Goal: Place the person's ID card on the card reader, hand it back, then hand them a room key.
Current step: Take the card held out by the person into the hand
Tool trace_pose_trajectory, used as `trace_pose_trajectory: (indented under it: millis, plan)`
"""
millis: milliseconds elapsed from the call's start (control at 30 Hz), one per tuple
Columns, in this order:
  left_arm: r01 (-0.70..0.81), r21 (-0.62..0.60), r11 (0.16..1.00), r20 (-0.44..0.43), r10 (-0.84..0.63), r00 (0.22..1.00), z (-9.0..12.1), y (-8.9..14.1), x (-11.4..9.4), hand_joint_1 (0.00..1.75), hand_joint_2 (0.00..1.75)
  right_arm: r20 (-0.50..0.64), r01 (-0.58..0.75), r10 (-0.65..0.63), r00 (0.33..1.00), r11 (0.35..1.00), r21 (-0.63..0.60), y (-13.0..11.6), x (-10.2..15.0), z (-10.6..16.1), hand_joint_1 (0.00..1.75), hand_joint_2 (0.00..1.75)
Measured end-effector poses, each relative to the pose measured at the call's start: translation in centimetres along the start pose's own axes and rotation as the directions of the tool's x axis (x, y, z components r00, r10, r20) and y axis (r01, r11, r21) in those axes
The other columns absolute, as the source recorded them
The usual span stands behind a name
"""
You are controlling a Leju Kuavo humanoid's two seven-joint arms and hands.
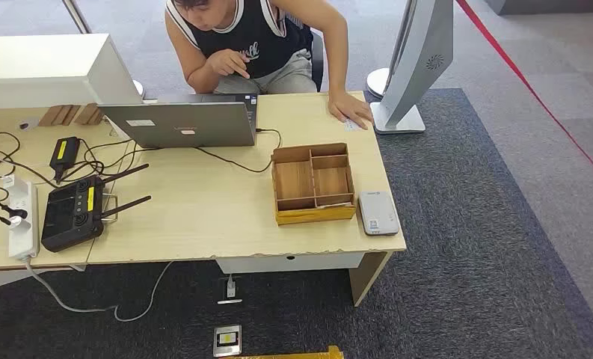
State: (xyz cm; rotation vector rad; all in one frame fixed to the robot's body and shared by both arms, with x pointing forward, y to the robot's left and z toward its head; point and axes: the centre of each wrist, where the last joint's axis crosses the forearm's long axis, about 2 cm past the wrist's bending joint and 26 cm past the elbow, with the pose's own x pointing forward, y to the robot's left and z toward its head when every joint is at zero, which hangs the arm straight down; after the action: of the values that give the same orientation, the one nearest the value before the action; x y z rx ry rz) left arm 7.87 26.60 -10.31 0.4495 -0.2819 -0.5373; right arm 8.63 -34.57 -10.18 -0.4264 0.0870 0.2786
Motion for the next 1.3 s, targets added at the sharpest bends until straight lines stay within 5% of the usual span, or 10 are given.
trace_pose_trajectory:
  millis: [67,200,1200,1300]
  plan:
    - [0.0,0.0,1.0,0.0,0.0,1.0,0.0,0.0,0.0,0.0,0.0,0.0,-0.002,0.002,1.0,1.0,0.001,-0.02,0.01,0.0,0.0,1.75]
    - [0.002,0.003,1.0,-0.004,-0.002,1.0,-0.02,0.04,-0.05,0.0,0.0,0.002,-0.007,0.007,1.0,1.0,0.004,-0.03,0.07,0.01,0.0,0.0]
    - [0.003,0.0,1.0,-0.045,-0.003,0.999,-0.1,0.16,-0.24,0.0,0.0,0.014,-0.026,0.026,1.0,1.0,-0.005,-0.27,0.09,-0.05,0.0,0.0]
    - [-0.003,0.0,1.0,-0.057,0.003,0.998,-0.12,0.2,-0.29,0.0,0.0,0.021,-0.031,0.031,0.999,1.0,-0.006,-0.35,0.26,-0.01,0.0,1.31]
